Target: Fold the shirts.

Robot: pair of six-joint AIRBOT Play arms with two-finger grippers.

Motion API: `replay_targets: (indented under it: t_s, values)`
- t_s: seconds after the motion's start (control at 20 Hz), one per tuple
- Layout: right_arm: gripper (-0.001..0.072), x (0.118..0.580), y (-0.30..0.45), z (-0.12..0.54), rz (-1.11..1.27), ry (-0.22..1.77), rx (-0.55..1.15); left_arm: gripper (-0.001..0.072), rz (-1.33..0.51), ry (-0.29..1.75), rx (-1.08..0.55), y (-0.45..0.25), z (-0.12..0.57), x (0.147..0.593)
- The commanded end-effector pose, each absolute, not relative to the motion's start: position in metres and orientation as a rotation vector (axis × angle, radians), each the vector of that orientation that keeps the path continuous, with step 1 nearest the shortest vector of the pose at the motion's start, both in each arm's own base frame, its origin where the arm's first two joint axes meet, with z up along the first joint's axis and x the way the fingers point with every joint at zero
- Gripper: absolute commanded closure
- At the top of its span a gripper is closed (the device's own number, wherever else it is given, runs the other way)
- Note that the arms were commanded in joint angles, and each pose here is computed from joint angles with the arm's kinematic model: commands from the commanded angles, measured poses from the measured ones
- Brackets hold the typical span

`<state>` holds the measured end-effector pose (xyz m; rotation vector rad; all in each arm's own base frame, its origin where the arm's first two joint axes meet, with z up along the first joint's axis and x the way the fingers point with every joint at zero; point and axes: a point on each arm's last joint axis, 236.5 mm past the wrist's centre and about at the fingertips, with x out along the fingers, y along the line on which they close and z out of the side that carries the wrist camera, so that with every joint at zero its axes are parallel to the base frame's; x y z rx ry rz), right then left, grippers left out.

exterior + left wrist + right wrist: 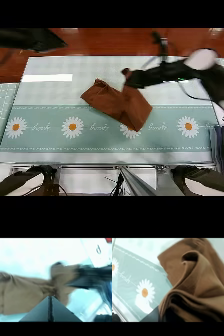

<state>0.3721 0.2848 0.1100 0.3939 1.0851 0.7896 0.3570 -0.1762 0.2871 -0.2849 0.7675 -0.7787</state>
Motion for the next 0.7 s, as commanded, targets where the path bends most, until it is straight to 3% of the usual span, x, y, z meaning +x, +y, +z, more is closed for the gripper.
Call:
replay_targets:
  t_s: [0.0, 0.25, 0.5, 0.55, 0.6, 0.65]
  values:
    - [0.0682, 0.400, 0.359, 0.055, 0.841, 1.175, 0.370, 0.0685, -0.680, 0.607, -0.150, -0.147, 0.332, 0.298]
    - [0.0682, 0.424, 0.392, 0.020, 0.840, 1.231, 0.390, 0.0685, -0.568, 0.718, -0.186, -0.129, 0.249, 0.246]
    - [0.0681, 0.441, 0.413, 0.023, 0.843, 1.198, 0.450, 0.0685, -0.552, 0.879, -0.375, -0.140, 0.153, 0.230]
    - [0.0552, 0.444, 0.416, 0.022, 0.836, 1.184, 0.456, 0.0685, -0.548, 0.898, -0.412, -0.142, 0.139, 0.233]
    - [0.0259, 0.443, 0.419, 0.020, 0.836, 1.186, 0.463, 0.0684, -0.530, 0.903, -0.434, -0.141, 0.127, 0.237]
    - [0.0077, 0.439, 0.420, 0.021, 0.850, 1.200, 0.466, 0.0684, -0.503, 0.899, -0.453, -0.138, 0.116, 0.243]
